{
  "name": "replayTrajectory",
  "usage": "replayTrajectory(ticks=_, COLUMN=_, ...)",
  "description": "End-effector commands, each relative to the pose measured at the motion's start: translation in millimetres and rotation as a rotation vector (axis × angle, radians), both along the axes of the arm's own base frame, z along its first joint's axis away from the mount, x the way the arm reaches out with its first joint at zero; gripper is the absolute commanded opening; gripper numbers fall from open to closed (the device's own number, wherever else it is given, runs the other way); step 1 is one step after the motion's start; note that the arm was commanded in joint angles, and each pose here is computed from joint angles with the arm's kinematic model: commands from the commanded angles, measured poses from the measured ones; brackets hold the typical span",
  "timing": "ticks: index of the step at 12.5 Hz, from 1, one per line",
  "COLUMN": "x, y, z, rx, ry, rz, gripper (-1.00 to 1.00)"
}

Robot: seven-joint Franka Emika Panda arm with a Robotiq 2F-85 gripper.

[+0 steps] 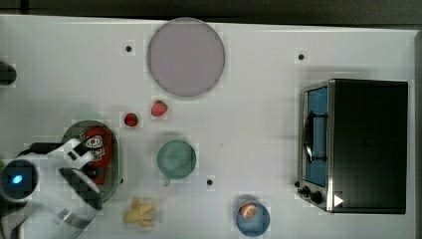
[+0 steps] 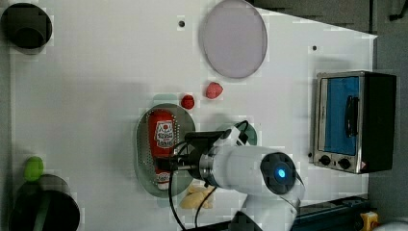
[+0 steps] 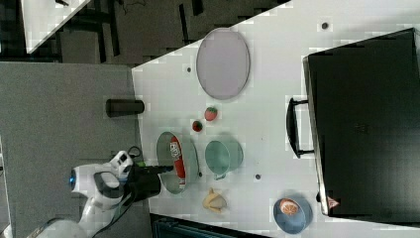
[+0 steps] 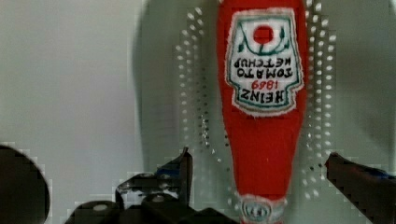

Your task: Pick ketchup from strainer and place it on the table

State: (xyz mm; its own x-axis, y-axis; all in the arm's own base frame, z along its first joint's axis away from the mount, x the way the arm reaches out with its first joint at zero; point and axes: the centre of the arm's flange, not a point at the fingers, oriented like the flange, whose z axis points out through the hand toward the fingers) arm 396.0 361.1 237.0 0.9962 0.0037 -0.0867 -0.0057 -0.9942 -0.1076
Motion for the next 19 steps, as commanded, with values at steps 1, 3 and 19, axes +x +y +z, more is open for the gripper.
replayTrajectory(ticks=1, x=22, y=-1, z=-3, rx=0.053, ry=-0.058, rz=-0.103, gripper=1.0)
replayTrajectory(ticks=3, x=24, y=-1, z=-23, rx=0.071, ry=-0.055, rz=-0.115, gripper=1.0)
replayTrajectory(ticks=19, x=43, y=13, z=15, rx=-0.026, ry=-0.071, rz=-0.178, gripper=0.16)
